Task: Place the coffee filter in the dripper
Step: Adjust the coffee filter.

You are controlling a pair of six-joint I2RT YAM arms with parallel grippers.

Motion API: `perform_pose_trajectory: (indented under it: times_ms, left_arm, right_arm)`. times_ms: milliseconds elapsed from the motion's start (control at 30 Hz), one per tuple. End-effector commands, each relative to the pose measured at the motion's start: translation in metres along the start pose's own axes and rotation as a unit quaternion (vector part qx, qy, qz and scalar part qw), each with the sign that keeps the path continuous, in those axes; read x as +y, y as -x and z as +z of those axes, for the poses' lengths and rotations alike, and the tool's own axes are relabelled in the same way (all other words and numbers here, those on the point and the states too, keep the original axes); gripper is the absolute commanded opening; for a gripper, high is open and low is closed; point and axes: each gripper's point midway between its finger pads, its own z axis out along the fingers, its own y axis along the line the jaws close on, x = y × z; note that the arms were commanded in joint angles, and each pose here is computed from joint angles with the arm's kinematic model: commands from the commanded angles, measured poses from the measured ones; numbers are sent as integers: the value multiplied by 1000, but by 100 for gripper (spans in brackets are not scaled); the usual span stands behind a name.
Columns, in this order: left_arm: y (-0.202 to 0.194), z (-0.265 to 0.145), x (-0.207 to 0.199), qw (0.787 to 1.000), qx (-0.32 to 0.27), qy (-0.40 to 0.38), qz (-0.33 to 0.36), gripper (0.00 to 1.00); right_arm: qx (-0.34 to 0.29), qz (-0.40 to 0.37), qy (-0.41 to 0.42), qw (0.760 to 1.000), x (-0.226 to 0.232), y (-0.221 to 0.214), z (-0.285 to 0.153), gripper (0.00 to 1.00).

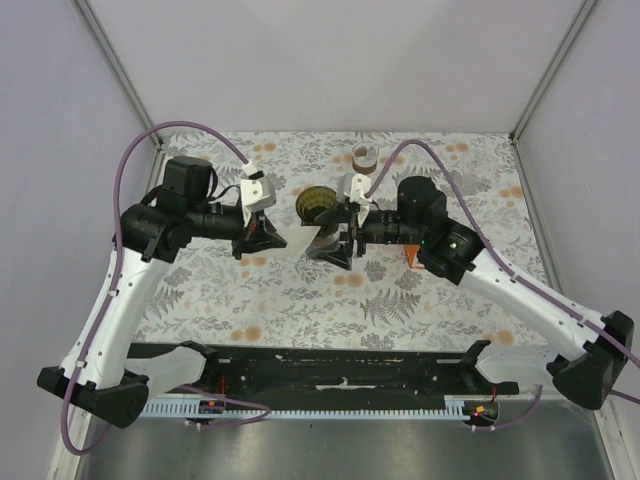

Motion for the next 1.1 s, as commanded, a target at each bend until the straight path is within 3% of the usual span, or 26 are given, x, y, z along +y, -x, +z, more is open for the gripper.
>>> perform_pose_trajectory:
  times_ms: [0,67,133,267,300,400,467,533,733,800,900,1067]
  left_arm:
    - [20,-10,-24,998,-34,-43,37,2]
    - [19,-10,-26,998,-35,-47,39,2]
    - [18,-9,-26,998,-34,-49,37,2]
    - [19,-9,-24,998,-34,-42,33,2]
    - [20,-9,-19,999,-32,-31,28,5]
    - [28,-13,14,997,-27,66,-16,40]
    - [29,-25,52,983,-17,177,-50,57]
    - [36,-36,68,971,-18,230,-60,65]
    - [81,-53,60,964,-79,235,-91,72]
    - [93,-50,54,964,-101,216,-119,72]
    - [109,-41,44,961,-132,163,-182,82]
    - [130,-38,56,937,-180,134,-267,88]
  right_arm:
    - [-37,-12,66,997,17,21,24,74]
    - [-47,-17,78,996,20,25,28,58]
    - [-58,-15,88,994,24,29,30,33]
    - [-63,-19,71,995,20,29,30,0]
    - [-60,-22,49,997,14,27,30,0]
    - [-50,-44,-62,996,-19,20,22,0]
    - [-41,-74,-148,985,-42,21,12,0]
    - [-35,-105,-222,969,-61,26,2,0]
    - [-50,-149,-414,897,-106,51,-32,0]
    - [-61,-159,-427,888,-106,56,-33,0]
    - [-66,-175,-454,871,-107,59,-31,0]
    - [-50,-210,-474,854,-102,60,-17,0]
